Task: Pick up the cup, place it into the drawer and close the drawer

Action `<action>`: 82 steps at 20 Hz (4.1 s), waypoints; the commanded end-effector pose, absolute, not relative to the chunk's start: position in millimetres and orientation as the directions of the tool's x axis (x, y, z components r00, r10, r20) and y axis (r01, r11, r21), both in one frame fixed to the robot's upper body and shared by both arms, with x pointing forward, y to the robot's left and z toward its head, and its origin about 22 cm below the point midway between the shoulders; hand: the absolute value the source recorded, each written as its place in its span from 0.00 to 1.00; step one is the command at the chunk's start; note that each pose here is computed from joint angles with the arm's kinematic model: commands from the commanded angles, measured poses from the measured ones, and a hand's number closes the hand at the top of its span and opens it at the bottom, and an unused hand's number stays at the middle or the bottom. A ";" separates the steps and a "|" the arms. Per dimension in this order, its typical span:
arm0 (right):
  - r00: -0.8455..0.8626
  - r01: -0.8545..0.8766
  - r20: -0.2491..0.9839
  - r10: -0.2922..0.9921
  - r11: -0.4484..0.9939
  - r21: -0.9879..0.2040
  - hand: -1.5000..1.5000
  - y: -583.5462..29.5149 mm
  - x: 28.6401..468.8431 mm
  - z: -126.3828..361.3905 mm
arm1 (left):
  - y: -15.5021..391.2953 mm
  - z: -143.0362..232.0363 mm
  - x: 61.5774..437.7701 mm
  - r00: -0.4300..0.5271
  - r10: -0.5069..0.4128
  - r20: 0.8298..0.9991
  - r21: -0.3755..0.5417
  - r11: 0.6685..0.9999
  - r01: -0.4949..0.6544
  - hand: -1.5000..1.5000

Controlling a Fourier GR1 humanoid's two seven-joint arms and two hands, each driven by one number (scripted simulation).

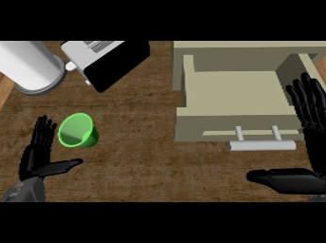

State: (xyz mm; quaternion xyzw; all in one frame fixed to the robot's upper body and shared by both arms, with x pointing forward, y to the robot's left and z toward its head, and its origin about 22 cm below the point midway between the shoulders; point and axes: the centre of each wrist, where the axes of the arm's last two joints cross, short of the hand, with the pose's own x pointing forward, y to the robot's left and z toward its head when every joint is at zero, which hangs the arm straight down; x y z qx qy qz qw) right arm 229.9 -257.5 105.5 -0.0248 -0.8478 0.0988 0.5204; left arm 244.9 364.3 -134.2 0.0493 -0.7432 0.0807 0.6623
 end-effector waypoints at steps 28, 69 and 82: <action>-0.456 -0.096 0.878 0.146 0.973 -0.212 0.00 -267.6 237.2 123.6 | 328.7 -134.4 273.4 -0.226 0.246 0.943 -0.255 0.967 -0.013 0.00; -0.420 -0.050 0.890 0.180 0.974 -0.220 0.00 -283.4 227.9 101.9 | 223.2 1.3 375.3 -0.542 0.292 0.788 -0.193 0.953 0.233 1.00; -0.418 -0.059 0.894 0.164 0.977 -0.206 0.00 -285.4 249.0 114.9 | 108.7 134.6 405.1 -0.532 0.200 0.823 -0.029 0.949 0.313 1.00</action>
